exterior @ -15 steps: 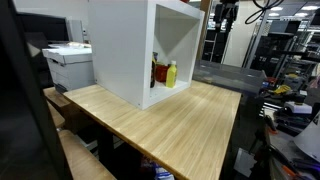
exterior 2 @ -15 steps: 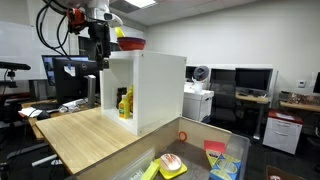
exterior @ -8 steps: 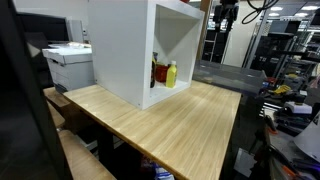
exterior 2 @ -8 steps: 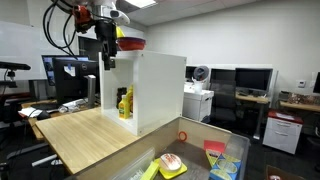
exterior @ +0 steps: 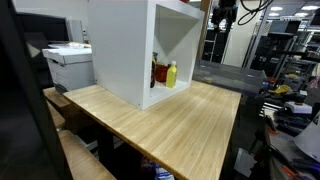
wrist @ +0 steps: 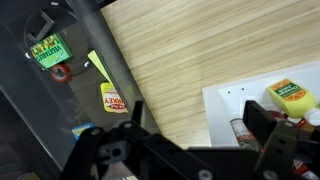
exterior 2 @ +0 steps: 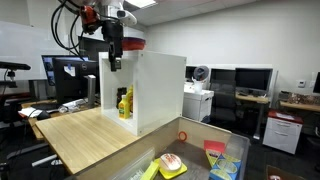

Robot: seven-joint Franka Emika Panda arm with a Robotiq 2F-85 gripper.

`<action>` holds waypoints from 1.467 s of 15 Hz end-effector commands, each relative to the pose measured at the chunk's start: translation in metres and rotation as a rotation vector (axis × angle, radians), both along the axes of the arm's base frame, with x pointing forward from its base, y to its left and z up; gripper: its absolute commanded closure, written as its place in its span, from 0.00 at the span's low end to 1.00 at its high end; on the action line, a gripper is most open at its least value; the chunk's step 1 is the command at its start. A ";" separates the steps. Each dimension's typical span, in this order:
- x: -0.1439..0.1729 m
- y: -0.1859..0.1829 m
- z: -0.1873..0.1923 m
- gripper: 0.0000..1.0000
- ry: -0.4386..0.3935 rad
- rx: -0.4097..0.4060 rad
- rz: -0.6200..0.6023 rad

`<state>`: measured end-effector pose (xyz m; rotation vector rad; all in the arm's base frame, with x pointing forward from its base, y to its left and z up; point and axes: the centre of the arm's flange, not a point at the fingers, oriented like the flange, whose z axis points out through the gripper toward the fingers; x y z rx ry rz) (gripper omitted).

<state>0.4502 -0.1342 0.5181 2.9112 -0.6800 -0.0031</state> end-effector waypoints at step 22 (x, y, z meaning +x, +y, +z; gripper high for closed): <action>-0.010 -0.099 0.008 0.00 -0.011 -0.040 -0.308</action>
